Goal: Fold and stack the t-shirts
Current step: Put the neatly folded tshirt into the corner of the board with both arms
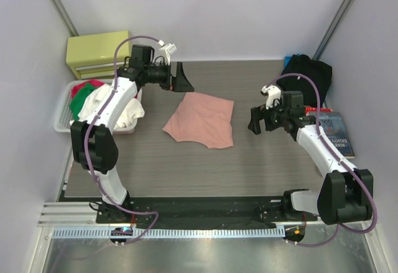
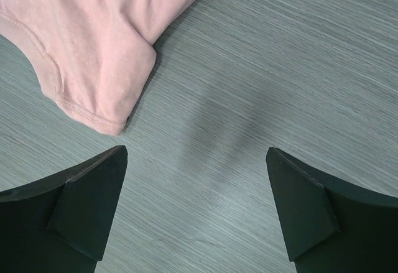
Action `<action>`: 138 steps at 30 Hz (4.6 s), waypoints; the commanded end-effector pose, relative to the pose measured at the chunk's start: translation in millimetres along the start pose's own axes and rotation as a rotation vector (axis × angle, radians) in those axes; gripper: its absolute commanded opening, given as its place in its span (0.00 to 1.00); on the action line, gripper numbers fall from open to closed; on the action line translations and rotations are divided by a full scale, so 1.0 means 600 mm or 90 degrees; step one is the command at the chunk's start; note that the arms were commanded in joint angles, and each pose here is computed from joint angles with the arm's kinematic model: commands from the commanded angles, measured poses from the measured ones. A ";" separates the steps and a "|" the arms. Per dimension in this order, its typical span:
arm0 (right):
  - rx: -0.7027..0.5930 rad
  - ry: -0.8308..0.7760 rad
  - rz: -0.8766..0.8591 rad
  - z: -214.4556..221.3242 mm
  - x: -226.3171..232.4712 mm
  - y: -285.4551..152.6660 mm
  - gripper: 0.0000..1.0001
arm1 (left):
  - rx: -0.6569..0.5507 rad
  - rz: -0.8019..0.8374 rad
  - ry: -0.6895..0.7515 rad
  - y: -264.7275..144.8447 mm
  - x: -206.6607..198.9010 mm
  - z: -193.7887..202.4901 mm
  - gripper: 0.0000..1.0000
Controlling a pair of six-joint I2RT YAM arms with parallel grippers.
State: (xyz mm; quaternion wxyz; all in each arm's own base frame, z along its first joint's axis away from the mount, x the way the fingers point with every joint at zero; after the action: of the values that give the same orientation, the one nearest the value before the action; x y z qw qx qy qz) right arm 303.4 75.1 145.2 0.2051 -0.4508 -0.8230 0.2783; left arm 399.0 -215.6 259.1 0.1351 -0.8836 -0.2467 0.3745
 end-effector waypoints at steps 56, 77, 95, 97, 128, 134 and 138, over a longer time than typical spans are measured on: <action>-0.095 -0.009 0.141 -0.030 -0.047 -0.016 1.00 | -0.036 -0.396 0.263 -0.081 0.014 0.001 1.00; -0.092 -0.008 0.135 -0.029 -0.048 -0.010 1.00 | -0.161 -0.391 0.304 -0.180 -0.049 -0.008 1.00; -0.102 -0.018 0.132 -0.031 -0.044 -0.013 1.00 | -0.154 -0.406 0.318 -0.193 -0.024 0.036 1.00; -0.112 -0.017 0.136 -0.036 -0.044 -0.019 1.00 | -0.149 -0.399 0.324 -0.196 -0.027 0.048 1.00; -0.072 -0.051 0.032 -0.001 0.041 -0.048 0.94 | -0.039 -0.233 0.213 -0.170 -0.020 0.142 0.88; -0.037 -0.019 -0.075 -0.033 0.083 0.001 0.95 | 0.040 -0.120 0.085 -0.093 -0.007 0.164 1.00; 0.003 -0.099 0.017 -0.039 0.074 0.050 0.64 | 0.046 -0.196 0.096 -0.091 0.027 0.144 1.00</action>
State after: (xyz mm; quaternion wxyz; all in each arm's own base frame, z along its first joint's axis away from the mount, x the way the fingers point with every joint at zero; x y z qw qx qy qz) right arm 287.6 118.0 135.9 0.1997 -0.4115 -0.8370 0.3005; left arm 315.2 -155.7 191.2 0.2481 -0.8551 -0.3352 0.3081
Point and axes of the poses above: each gripper's point midway between its finger pads, its own y axis out along the fingers, its own x axis along the line the jaws close on, z = x × y, the point moved 3 cm from there along -y, back along the fingers, and after that the axes turned 3 degrees about -y, right-handed, at the moved point
